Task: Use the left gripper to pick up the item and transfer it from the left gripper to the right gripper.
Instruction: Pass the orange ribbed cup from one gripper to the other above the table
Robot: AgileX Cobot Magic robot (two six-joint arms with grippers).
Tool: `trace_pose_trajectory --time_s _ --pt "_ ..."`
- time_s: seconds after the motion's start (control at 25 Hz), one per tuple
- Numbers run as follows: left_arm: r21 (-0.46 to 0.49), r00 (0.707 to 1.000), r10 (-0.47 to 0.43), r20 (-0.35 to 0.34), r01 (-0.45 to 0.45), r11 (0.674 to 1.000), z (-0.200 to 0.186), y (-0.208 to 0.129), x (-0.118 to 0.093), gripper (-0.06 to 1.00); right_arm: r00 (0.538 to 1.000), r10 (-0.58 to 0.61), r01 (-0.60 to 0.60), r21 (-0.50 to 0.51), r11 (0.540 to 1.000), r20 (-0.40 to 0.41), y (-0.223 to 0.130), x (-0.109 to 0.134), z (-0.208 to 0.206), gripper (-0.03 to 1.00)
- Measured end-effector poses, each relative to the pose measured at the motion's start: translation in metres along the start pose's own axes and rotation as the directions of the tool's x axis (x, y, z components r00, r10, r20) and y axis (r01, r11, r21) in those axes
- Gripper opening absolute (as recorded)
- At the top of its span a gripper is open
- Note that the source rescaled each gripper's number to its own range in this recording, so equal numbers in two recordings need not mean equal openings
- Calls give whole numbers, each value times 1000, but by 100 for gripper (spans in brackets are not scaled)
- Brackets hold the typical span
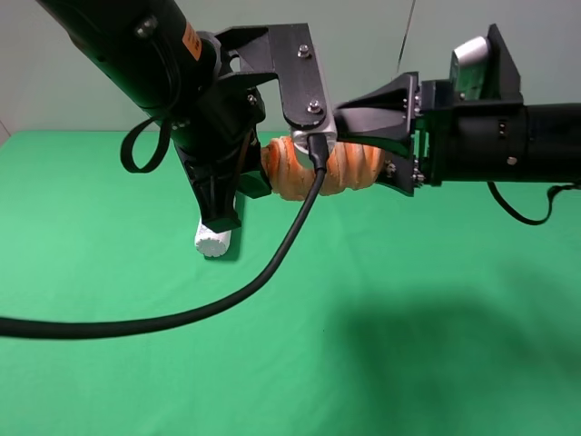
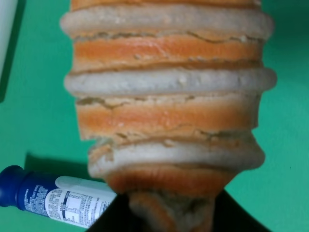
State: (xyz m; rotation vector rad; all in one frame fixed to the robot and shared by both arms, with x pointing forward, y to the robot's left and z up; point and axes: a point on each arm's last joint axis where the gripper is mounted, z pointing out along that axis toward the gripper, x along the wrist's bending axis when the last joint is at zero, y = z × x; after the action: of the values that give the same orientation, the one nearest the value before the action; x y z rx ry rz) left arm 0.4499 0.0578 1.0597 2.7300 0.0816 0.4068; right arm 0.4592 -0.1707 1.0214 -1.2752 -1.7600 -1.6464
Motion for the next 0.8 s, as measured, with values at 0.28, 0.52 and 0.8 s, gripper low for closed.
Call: trace_pose_trajectory --time_s 0.28,0.52,0.8 --pt "0 1000 0 0 0 1000 0 0 0 0 1000 6 -5 -2 1000 11 2 -4 3 80" --pt "0 1000 0 0 0 1000 0 0 0 0 1000 4 -4 -4 1000 11 3 -4 3 8" --pt "0 1000 0 0 0 1000 0 0 0 0 1000 4 -4 -4 1000 11 3 -4 3 7"
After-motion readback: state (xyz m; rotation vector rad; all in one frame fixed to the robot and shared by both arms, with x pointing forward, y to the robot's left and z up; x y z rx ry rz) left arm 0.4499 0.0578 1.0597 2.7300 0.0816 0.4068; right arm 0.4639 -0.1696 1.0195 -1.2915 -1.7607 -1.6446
